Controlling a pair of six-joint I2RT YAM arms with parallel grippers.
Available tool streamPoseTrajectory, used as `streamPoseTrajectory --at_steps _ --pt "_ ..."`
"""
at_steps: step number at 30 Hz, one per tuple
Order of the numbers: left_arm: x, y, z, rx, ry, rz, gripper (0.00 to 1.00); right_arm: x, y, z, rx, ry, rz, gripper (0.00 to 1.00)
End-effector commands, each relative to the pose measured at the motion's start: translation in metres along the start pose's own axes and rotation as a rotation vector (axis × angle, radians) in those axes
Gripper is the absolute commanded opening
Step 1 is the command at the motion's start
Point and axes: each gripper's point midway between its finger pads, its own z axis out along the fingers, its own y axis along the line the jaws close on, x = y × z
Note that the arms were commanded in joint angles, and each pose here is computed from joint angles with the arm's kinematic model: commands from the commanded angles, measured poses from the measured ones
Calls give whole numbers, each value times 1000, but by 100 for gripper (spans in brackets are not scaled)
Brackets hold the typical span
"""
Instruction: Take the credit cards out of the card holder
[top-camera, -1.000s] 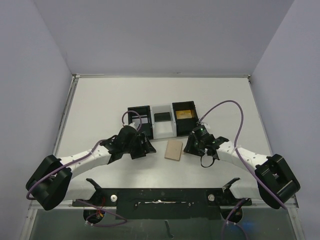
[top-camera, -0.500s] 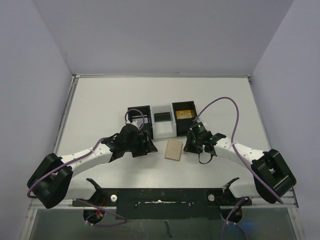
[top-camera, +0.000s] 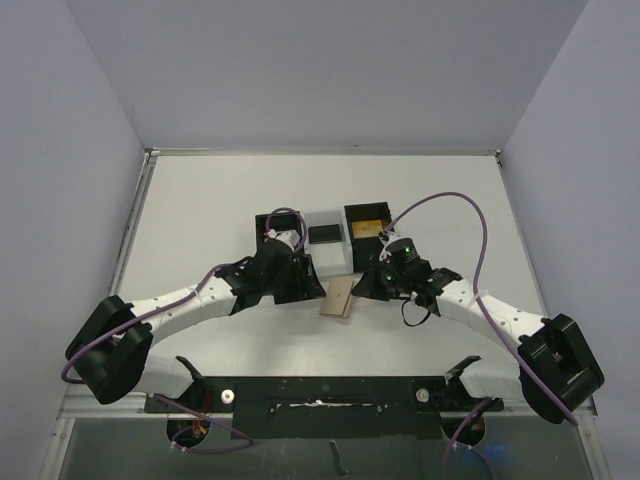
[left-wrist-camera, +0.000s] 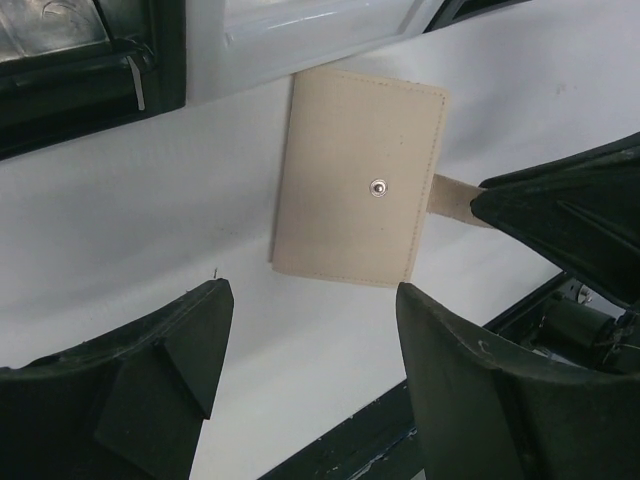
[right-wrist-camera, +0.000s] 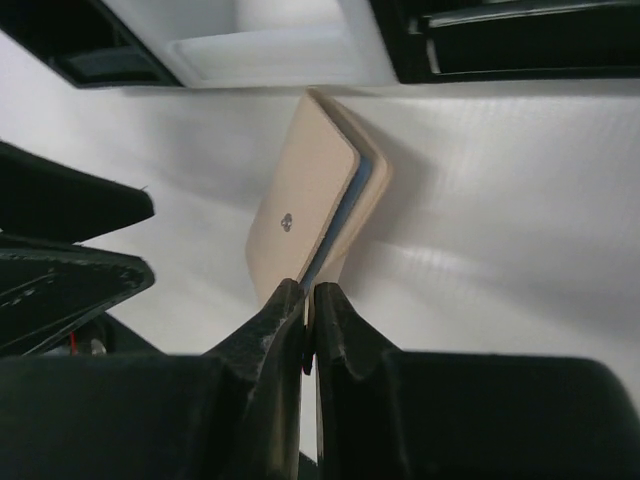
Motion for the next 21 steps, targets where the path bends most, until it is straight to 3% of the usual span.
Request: streamPoseTrajectory --at_steps 1,12,21 --pt "-13 -19 -2 67 -54 14 66 -19 64 -15 -250 -23 -79 0" --pt "-1 10 -18 0 -90 -57 66 -7 133 -6 -430 44 -146 0" --pt "6 49 -45 -106 -183 -152 65 -4 140 -2 -430 48 -134 1"
